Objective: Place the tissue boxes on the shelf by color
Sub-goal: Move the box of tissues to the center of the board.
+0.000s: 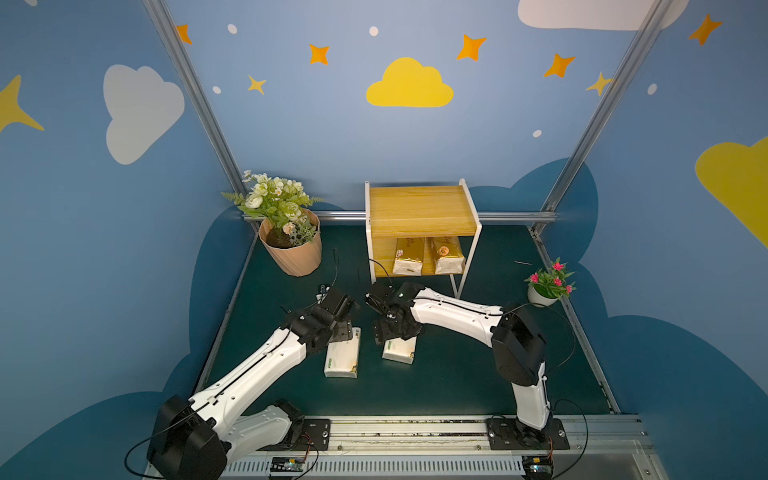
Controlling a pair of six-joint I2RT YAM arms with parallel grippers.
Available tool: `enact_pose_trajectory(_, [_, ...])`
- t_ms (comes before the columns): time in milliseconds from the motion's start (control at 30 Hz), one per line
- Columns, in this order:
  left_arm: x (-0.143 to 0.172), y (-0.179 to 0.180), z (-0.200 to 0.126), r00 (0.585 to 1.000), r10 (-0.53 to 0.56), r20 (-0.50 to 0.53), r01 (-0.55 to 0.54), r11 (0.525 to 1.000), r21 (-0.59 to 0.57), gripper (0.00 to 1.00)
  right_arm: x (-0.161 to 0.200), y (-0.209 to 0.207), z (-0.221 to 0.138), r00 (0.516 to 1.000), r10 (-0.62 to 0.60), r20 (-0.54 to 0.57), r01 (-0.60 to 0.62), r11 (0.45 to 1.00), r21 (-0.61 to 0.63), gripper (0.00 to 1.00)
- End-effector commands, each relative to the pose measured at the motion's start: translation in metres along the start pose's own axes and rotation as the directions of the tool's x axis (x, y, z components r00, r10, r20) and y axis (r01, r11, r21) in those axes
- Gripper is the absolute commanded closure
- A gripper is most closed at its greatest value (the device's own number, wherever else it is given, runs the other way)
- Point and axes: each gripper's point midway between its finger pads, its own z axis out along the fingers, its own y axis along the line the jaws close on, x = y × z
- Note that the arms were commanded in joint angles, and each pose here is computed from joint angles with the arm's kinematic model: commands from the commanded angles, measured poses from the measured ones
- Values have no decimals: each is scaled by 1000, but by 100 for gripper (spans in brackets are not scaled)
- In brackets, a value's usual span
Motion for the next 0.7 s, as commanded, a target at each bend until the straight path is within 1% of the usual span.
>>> enact_pose_trajectory(0, [-4, 3, -2, 1000, 3, 20, -3, 1000, -19, 22, 19, -22, 7, 998, 35, -46, -30, 994, 106, 2])
enact_pose_trajectory(200, [-6, -1, 1, 1000, 3, 24, -2, 1000, -6, 22, 37, -46, 5, 997, 55, -47, -47, 988, 145, 2])
enact_pose_trajectory(367, [-7, -5, 5, 1000, 8, 18, -8, 1000, -3, 22, 39, -47, -5, 999, 41, -16, -39, 994, 100, 2])
enact_pose_trajectory(533, [-5, -9, 8, 1000, 15, 3, -15, 1000, 10, 21, 31, -44, -27, 999, -14, 32, 12, 998, 68, 1])
enact_pose_trajectory(667, [-4, -11, 10, 1000, 25, -5, -25, 1000, 15, 21, 33, -50, -44, 999, -11, 53, 9, 999, 52, 1])
